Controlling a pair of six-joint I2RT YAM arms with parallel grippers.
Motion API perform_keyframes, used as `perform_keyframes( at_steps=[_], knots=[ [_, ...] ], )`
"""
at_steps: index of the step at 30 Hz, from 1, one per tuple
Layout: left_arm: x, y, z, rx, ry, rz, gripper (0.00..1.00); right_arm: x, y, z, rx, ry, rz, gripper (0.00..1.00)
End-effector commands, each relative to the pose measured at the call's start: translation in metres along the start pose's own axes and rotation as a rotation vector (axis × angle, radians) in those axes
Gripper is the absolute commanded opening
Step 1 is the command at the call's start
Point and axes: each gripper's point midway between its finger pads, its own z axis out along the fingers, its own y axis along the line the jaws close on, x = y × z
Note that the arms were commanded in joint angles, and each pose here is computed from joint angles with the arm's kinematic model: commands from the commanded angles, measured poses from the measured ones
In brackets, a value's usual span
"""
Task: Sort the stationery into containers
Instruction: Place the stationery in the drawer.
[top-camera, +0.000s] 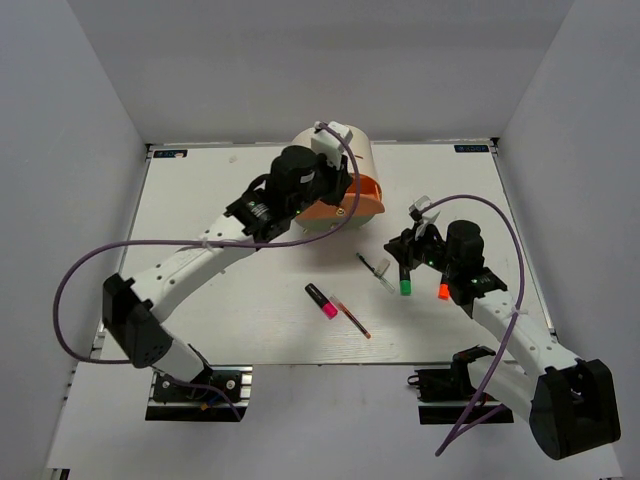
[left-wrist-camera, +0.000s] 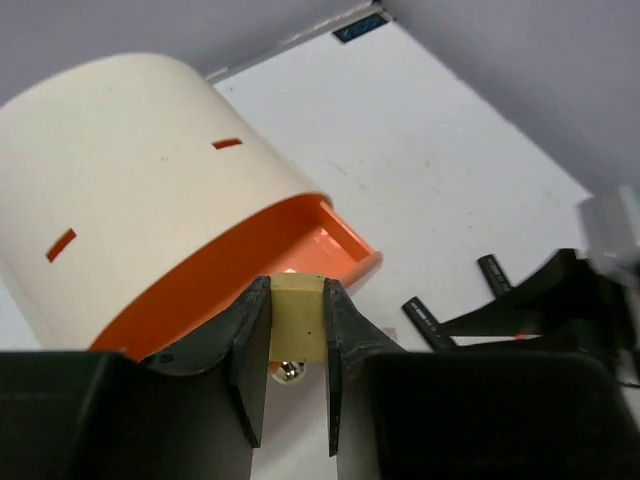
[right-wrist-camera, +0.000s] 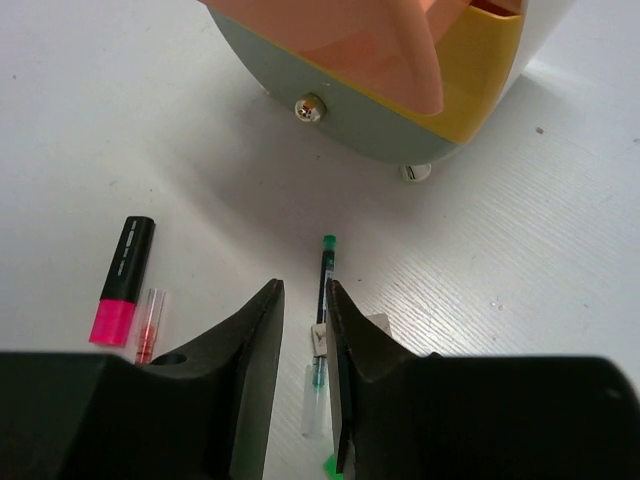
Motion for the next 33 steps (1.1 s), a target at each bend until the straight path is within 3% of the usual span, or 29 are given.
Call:
perform_keyframes(
  at_steps=[1,11,15,18,22,25,33],
  knots=[
    [-0.014,0.016,0.010,-0.079,-0.066,0.036,0.00,-0.011,0.002,-0.002,-0.020,-0.051,-0.070,0.30],
    [-0.001,0.033,0.021,-0.180,-0.108,-0.011,0.06,0.003,0.002,-0.001,-0.025,-0.033,-0.051,0.34],
    [0.010,0.034,0.022,-0.182,-0.086,-0.015,0.13,0.006,0.002,0.000,-0.027,-0.027,-0.072,0.46],
    [0.020,0.037,0.023,-0.193,-0.069,-0.021,0.27,0.009,-0.002,0.002,-0.020,-0.011,-0.084,0.52],
    [0.020,0.038,0.020,-0.202,-0.072,-0.030,0.53,0.011,-0.005,0.004,-0.014,0.001,-0.100,0.55],
    [0.014,0.039,0.019,-0.210,-0.084,-0.033,0.66,0.012,-0.004,0.004,-0.022,0.004,-0.106,0.55],
    [-0.024,0.032,0.010,-0.199,-0.159,-0.057,0.82,0.021,-0.009,0.005,-0.022,0.021,-0.193,0.58]
  ],
)
